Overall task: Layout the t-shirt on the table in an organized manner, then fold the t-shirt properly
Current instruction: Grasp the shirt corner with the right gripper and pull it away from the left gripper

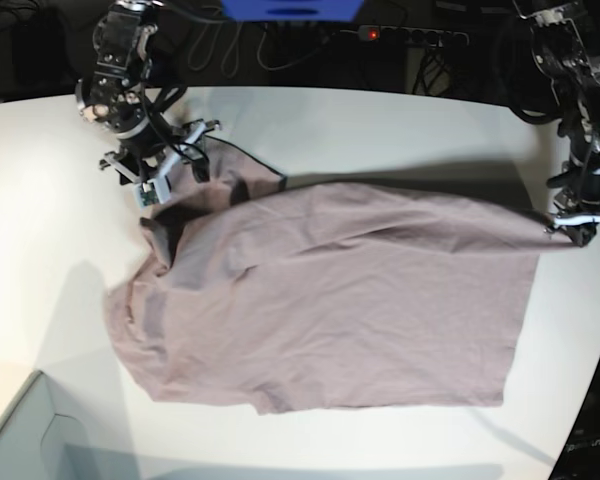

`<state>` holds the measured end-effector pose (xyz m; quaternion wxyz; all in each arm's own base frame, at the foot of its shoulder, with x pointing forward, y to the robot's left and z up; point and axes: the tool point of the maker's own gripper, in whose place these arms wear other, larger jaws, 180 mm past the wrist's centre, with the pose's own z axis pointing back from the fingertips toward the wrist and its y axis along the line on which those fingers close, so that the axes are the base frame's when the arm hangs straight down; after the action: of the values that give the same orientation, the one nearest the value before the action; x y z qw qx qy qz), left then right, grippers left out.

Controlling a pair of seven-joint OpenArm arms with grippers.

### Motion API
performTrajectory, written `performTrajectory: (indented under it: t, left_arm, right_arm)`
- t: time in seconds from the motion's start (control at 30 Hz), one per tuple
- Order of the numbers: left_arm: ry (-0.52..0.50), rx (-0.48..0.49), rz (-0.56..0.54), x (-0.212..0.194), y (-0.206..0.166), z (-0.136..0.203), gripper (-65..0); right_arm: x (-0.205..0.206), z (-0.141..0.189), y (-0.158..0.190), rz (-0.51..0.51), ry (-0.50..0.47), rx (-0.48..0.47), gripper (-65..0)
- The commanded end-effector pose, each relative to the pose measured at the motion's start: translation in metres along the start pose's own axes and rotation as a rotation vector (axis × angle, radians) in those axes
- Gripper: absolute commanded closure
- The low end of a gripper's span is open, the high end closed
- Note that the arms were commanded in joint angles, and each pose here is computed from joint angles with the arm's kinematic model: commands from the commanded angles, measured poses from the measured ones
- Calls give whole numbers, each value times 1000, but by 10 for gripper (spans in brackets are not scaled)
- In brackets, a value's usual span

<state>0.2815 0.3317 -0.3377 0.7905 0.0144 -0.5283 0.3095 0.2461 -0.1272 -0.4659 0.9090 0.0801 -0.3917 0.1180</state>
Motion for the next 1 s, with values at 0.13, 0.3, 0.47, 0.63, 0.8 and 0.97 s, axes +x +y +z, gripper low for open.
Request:
performTrajectory:
  t: [0.13,0.3,0.47,0.63,0.8,0.97]
  left_arm:
    - [-53,-12,-14,17,-2,1,-1]
    - [-46,-13,3,11,-5,2,-1]
    - [-44,-12,4,10,-4,2,-1]
    - [-37,-9,3,7,-3,3,-1]
    - [-12,-3,20,-7,-3,9,-1]
    - [24,12,35,-24,2,13,-1]
  right_arm:
    - [3,1,-9,7,-24,-4,-373]
    - [-26,5,-12,1,44,5,-190]
    - [-48,25,-13,17,86,-10,0]
    - [-45,67,-22,77,64,-76,0]
    - [-35,110,-14,86,16,-90,0]
    - [-46,134,-6,80,37,-81,0]
